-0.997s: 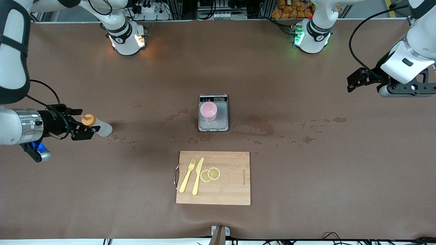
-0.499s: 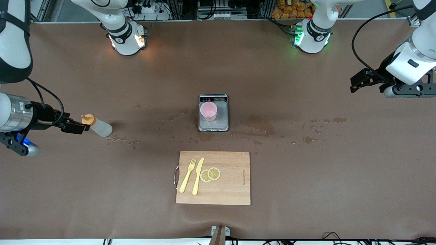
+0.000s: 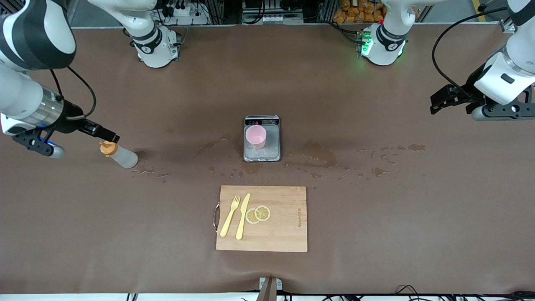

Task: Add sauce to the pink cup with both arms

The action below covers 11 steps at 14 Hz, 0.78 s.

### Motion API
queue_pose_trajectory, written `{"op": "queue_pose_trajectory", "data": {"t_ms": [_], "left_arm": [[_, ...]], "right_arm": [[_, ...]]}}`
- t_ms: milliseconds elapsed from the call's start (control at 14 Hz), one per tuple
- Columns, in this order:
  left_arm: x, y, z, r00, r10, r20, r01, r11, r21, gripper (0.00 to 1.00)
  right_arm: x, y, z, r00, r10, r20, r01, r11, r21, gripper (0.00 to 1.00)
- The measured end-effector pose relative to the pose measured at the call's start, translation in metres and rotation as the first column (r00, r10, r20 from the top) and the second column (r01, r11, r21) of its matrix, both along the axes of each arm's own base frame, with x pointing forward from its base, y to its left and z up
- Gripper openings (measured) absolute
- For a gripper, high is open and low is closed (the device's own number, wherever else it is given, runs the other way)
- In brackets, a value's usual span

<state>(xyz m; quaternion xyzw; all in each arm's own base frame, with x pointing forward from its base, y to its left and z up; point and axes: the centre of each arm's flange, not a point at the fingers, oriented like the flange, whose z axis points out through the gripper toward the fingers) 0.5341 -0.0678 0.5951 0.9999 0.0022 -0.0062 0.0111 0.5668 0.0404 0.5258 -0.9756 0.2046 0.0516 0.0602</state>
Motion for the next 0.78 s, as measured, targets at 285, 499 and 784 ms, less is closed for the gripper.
{"op": "queue_pose_trajectory", "data": {"t_ms": [285,499,784], "left_arm": [[0.000,0.000,-0.001,1.000,0.000,-0.001,0.000,1.000,0.000,1.00],[0.000,0.000,-0.001,1.000,0.000,-0.002,0.000,1.000,0.000,1.00],[0.000,0.000,-0.001,1.000,0.000,-0.003,0.000,1.000,0.000,1.00]], "right_arm": [[0.002,0.019,0.055,0.994,0.082,0.071,-0.079,0.996,-0.051,1.00],[0.005,0.035,0.076,0.987,0.116,0.110,-0.109,0.992,-0.068,1.00],[0.018,0.030,0.083,0.986,0.114,0.124,-0.105,0.992,-0.076,1.00]]}}
